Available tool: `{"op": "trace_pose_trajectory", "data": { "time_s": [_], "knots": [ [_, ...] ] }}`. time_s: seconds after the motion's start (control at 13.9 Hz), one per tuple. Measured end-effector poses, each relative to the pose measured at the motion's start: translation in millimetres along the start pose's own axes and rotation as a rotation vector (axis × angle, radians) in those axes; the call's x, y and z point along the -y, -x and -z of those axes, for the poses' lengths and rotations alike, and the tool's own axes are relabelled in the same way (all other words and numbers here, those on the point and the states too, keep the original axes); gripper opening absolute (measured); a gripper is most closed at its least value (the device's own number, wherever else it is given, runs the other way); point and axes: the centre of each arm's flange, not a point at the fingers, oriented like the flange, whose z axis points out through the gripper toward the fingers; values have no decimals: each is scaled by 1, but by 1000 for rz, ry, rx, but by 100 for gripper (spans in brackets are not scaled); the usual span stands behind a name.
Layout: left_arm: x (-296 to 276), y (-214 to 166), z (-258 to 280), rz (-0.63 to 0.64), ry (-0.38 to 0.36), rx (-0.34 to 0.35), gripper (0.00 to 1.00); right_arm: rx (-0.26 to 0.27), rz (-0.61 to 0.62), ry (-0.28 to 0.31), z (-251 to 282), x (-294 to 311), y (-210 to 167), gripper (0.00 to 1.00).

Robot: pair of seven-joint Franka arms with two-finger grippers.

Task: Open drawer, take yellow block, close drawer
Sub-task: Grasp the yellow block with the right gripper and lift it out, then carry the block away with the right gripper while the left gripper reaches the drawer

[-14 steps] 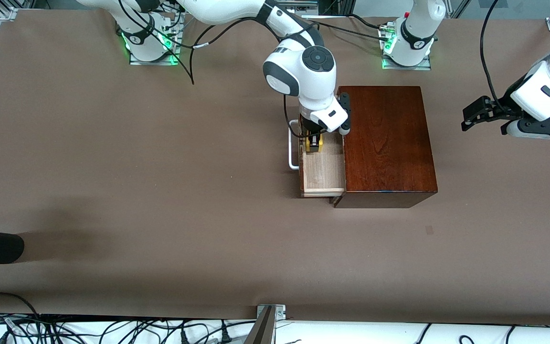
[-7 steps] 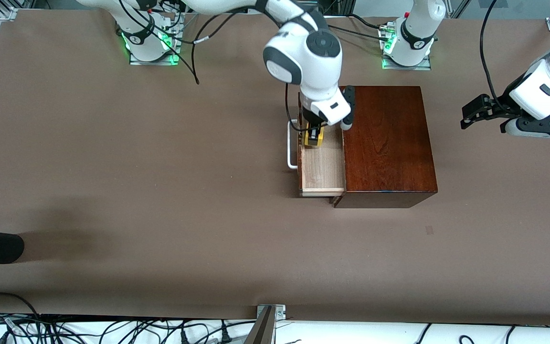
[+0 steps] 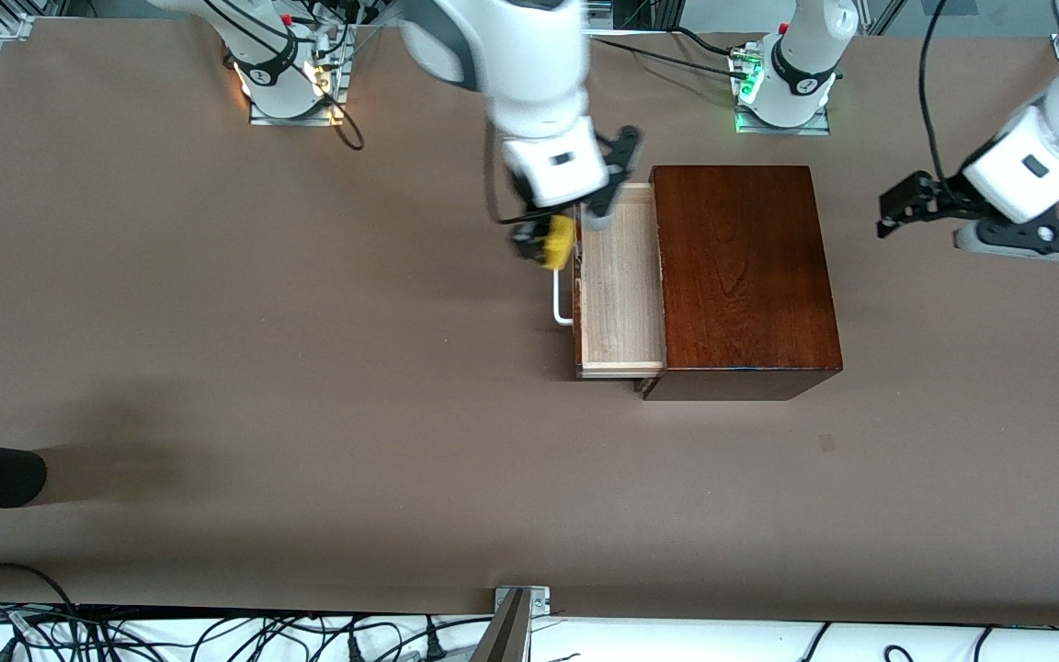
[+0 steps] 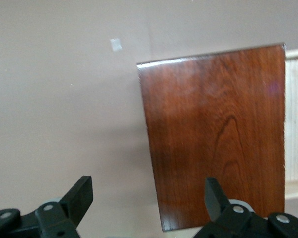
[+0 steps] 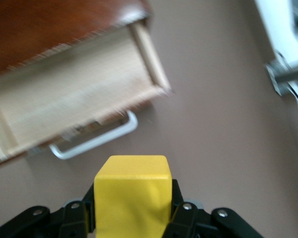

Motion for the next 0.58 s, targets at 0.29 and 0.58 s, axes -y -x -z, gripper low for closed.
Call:
{"op": "trace_pose_trajectory", "data": {
  "time_s": [0.29,0.58],
  "knots": [
    [-37,5,-8,-339,47,58,100,13,-243,-3,10,-149,85,56],
    [-94,-7,-54,-584,244,171,100,5,-454,-62,13,-249,180,56]
  ]
}}
